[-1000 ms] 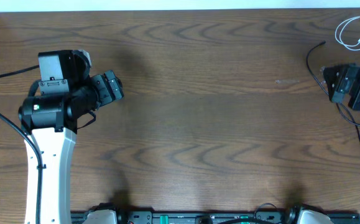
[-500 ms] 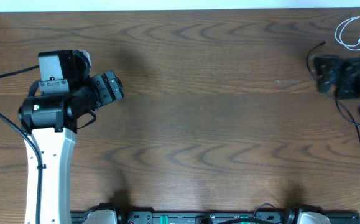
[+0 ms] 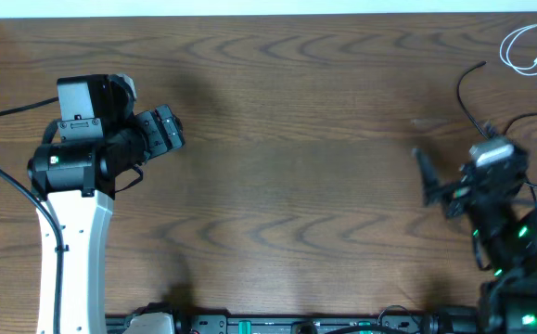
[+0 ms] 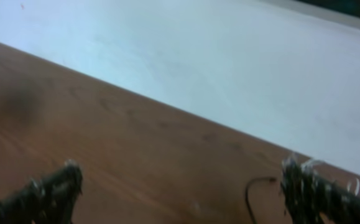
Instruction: Untangle cables
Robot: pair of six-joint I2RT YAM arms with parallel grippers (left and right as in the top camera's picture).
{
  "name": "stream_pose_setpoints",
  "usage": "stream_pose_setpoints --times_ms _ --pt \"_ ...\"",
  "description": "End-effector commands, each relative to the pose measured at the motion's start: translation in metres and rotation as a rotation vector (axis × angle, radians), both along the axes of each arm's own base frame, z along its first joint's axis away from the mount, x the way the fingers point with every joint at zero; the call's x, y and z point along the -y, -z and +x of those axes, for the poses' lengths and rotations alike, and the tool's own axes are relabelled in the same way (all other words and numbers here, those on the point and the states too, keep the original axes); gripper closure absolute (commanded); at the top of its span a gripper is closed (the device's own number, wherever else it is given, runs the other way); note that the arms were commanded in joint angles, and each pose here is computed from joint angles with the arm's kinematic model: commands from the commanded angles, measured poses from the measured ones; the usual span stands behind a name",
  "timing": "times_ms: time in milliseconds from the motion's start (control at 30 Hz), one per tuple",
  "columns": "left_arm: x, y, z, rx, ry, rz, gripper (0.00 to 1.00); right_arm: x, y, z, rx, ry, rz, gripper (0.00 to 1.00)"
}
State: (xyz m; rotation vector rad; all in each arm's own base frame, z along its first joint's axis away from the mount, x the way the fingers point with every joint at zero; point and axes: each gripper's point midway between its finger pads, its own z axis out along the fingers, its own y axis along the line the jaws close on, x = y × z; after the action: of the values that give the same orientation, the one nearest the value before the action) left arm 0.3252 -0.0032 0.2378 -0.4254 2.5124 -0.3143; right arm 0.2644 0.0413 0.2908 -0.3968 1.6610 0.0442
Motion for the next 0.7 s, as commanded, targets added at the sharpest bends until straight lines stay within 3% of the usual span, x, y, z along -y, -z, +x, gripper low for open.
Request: stream_pose_setpoints --times_ms 0,367,667 --pt "-0.001 -0.003 0.002 0.007 -0.010 -0.005 0.08 -0.006 0.028 -0.009 0.037 -0.024 -0.013 0.01" --pt "-0.001 -0.003 0.002 0.007 -0.010 -0.005 0.08 -0.021 0.091 -0.023 0.177 -0.085 -0.010 0.01" --pt "-0.001 -0.003 0.002 0.007 -0.010 -0.006 0.08 -0.027 0.115 -0.028 0.148 -0.110 -0.009 0.01"
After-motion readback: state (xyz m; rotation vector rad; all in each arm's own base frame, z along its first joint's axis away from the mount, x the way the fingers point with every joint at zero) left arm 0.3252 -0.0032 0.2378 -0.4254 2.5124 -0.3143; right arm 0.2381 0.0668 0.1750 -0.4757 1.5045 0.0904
